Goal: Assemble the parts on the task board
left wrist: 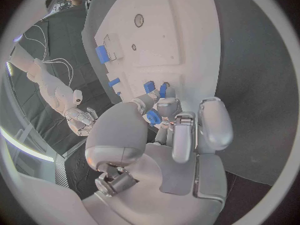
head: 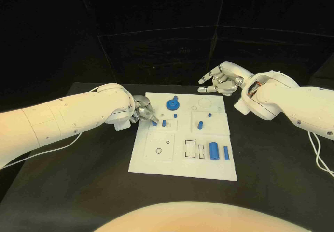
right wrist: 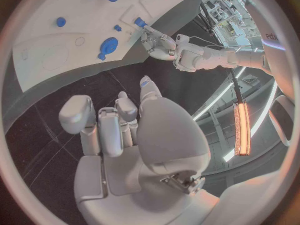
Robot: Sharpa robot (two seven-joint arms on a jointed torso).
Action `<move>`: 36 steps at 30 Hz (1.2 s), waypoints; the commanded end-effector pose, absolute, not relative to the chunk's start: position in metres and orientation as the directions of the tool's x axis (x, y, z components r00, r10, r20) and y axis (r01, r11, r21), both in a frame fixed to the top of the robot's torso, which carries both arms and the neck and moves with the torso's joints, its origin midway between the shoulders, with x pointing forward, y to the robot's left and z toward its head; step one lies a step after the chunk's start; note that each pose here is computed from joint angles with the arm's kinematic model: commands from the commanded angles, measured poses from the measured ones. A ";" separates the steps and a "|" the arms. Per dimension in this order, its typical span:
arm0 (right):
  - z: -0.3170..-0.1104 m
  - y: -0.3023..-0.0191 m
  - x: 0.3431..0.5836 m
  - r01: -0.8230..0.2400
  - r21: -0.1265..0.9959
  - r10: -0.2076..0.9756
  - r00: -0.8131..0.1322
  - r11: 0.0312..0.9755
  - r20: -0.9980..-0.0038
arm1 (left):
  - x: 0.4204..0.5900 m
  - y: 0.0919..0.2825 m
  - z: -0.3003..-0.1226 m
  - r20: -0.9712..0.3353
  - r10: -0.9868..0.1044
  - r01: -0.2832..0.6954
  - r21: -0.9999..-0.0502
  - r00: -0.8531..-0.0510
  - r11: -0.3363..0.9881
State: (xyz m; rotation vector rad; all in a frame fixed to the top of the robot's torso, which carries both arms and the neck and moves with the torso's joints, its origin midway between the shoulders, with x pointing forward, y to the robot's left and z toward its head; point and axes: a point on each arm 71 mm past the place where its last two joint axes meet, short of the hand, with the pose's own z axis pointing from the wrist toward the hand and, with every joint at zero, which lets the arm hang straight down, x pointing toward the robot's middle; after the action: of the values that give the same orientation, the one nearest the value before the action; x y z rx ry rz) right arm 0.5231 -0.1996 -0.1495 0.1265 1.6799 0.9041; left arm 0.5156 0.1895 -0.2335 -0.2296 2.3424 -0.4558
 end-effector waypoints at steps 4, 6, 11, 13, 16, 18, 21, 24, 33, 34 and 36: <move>-0.148 -0.199 0.523 -0.373 0.619 0.523 -0.332 0.692 -0.785 | 0.515 0.192 -0.235 -0.633 -0.258 -0.028 -0.350 -0.729 0.937; -0.148 -0.199 0.523 -0.373 0.619 0.523 -0.332 0.692 -0.785 | 0.515 0.192 -0.235 -0.632 -0.254 -0.027 -0.346 -0.732 0.938; -0.148 -0.199 0.523 -0.373 0.619 0.523 -0.333 0.691 -0.785 | 0.515 0.192 -0.235 -0.629 -0.248 -0.025 -0.341 -0.737 0.940; -0.148 -0.199 0.523 -0.374 0.619 0.523 -0.333 0.691 -0.785 | 0.515 0.192 -0.235 -0.629 -0.247 -0.025 -0.340 -0.737 0.940; -0.148 -0.199 0.523 -0.374 0.619 0.523 -0.333 0.691 -0.785 | 0.515 0.192 -0.235 -0.630 -0.248 -0.026 -0.340 -0.736 0.940; -0.148 -0.199 0.523 -0.374 0.619 0.523 -0.333 0.691 -0.785 | 0.516 0.192 -0.235 -0.631 -0.249 -0.028 -0.339 -0.735 0.940; -0.148 -0.199 0.523 -0.374 0.619 0.523 -0.332 0.691 -0.785 | 0.516 0.192 -0.235 -0.631 -0.250 -0.029 -0.339 -0.734 0.940; -0.148 -0.199 0.523 -0.375 0.619 0.523 -0.332 0.690 -0.785 | 0.516 0.191 -0.236 -0.631 -0.248 -0.027 -0.339 -0.735 0.940; -0.148 -0.199 0.523 -0.375 0.619 0.523 -0.333 0.690 -0.785 | 0.516 0.189 -0.236 -0.626 -0.240 -0.022 -0.335 -0.742 0.942; -0.148 -0.199 0.523 -0.375 0.619 0.523 -0.333 0.690 -0.785 | 0.517 0.189 -0.236 -0.625 -0.239 -0.022 -0.335 -0.743 0.942; -0.148 -0.199 0.523 -0.375 0.619 0.523 -0.333 0.690 -0.785 | 0.517 0.188 -0.237 -0.624 -0.238 -0.022 -0.334 -0.744 0.942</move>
State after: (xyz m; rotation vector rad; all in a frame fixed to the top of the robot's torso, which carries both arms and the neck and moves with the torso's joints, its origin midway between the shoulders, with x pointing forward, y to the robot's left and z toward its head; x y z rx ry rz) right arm 0.5229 -0.1993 -0.1495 0.1254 1.6807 0.9054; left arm 0.5176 0.1877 -0.2350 -0.2021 2.3639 -0.4204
